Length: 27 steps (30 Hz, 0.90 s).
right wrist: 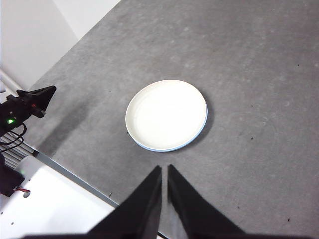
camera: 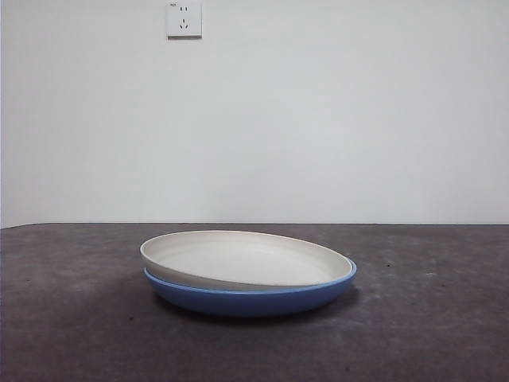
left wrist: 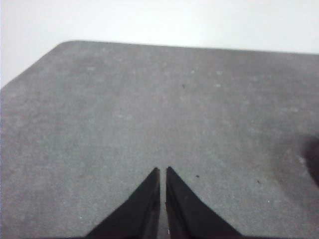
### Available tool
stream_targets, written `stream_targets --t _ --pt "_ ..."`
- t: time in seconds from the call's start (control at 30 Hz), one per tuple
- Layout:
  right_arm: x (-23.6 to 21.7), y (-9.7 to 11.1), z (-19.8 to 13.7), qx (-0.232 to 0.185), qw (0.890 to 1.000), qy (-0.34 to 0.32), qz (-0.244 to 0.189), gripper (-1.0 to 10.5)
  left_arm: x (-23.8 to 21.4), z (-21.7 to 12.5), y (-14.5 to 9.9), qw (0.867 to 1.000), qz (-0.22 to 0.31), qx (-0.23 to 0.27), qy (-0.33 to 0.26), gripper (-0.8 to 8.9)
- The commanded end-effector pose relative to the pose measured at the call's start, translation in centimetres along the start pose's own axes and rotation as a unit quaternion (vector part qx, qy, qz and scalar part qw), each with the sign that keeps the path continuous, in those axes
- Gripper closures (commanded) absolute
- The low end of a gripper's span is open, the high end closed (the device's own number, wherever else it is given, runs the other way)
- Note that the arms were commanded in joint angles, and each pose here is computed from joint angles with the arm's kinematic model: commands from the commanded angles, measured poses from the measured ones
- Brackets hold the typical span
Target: Pick up the white plate, put it on the blue plate, put it on desk
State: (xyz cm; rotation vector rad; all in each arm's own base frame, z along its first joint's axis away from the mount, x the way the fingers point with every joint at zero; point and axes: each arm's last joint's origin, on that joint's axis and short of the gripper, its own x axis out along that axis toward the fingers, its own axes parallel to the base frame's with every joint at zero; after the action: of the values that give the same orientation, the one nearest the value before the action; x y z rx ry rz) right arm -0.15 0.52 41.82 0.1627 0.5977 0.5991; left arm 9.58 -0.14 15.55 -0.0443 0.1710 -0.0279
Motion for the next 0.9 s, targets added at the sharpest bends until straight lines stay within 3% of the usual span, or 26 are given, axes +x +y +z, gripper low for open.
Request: stream_targets --t 0.03,0.9 --pt "-0.29 -0.07 -0.45 0.0 1.0 0.03 -0.005 9.3 0.12 -0.69 0.05 1.0 0.002 0.001 0.008 7.93" --pt "-0.29 -0.07 -0.45 0.0 1.0 0.03 -0.005 9.3 0.09 -0.63 0.04 1.0 0.002 0.002 0.005 7.93"
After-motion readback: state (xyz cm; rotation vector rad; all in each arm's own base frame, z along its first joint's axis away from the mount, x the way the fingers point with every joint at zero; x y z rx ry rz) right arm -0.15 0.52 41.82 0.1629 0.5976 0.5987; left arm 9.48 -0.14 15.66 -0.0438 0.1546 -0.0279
